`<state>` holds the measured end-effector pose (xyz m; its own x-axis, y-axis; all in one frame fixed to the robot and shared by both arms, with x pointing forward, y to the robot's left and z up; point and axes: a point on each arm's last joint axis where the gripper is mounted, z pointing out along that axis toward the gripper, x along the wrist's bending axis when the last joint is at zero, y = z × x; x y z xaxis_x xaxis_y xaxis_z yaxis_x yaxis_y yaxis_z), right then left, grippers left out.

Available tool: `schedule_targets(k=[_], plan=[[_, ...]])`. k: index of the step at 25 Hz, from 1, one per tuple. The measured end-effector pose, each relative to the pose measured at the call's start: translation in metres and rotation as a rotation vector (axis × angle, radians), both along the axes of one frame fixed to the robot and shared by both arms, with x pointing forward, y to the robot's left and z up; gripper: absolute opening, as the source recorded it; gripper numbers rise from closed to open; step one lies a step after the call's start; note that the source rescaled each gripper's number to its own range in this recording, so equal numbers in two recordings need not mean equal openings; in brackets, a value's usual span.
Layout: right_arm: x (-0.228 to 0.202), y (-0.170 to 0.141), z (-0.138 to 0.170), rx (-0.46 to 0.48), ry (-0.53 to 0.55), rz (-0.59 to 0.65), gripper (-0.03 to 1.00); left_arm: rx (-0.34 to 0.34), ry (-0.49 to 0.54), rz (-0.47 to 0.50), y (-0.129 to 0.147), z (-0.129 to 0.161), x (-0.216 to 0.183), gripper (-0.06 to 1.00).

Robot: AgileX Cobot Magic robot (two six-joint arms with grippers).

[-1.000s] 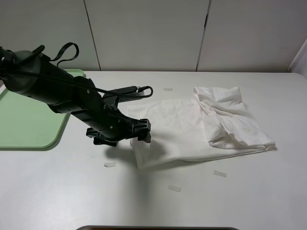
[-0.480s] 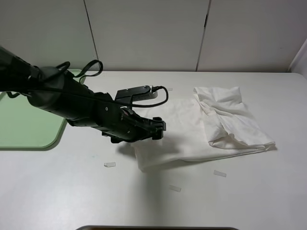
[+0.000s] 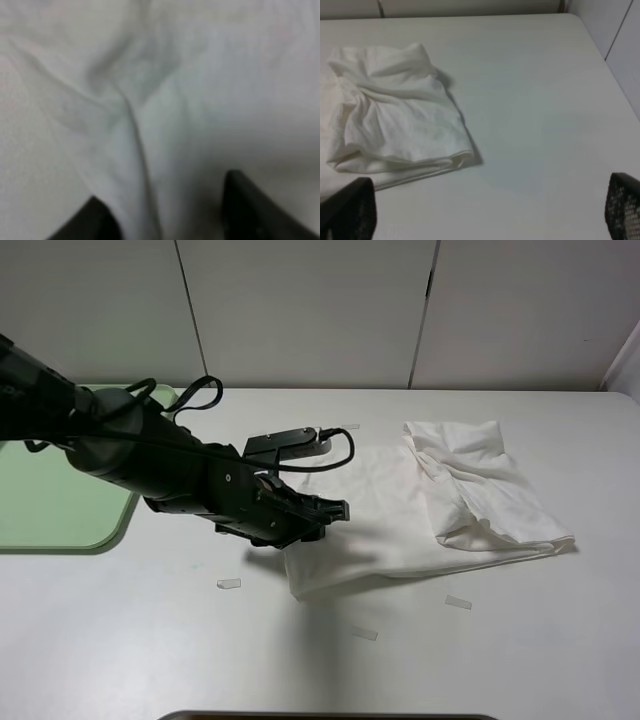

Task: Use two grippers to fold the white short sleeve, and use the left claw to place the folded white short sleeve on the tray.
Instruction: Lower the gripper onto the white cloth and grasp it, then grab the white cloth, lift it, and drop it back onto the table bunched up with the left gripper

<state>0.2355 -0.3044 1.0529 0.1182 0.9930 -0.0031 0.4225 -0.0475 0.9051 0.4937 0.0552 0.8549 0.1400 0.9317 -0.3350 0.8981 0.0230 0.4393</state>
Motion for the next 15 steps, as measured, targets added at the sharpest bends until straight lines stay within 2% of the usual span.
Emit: schedule_targets(k=[4, 6, 11, 15], plan=[[0.000, 0.000, 0.000, 0.000, 0.000, 0.000, 1.00, 0.002, 0.000, 0.007, 0.001, -0.002, 0.000, 0.14], [0.000, 0.000, 0.000, 0.000, 0.000, 0.000, 1.00, 0.002, -0.004, 0.008, 0.000, -0.002, 0.000, 0.05], [0.000, 0.000, 0.000, 0.000, 0.000, 0.000, 1.00, -0.003, 0.003, 0.004, 0.000, 0.001, 0.000, 0.03], [0.000, 0.000, 0.000, 0.000, 0.000, 0.000, 1.00, -0.016, 0.004, -0.023, 0.000, 0.015, -0.003, 0.03]])
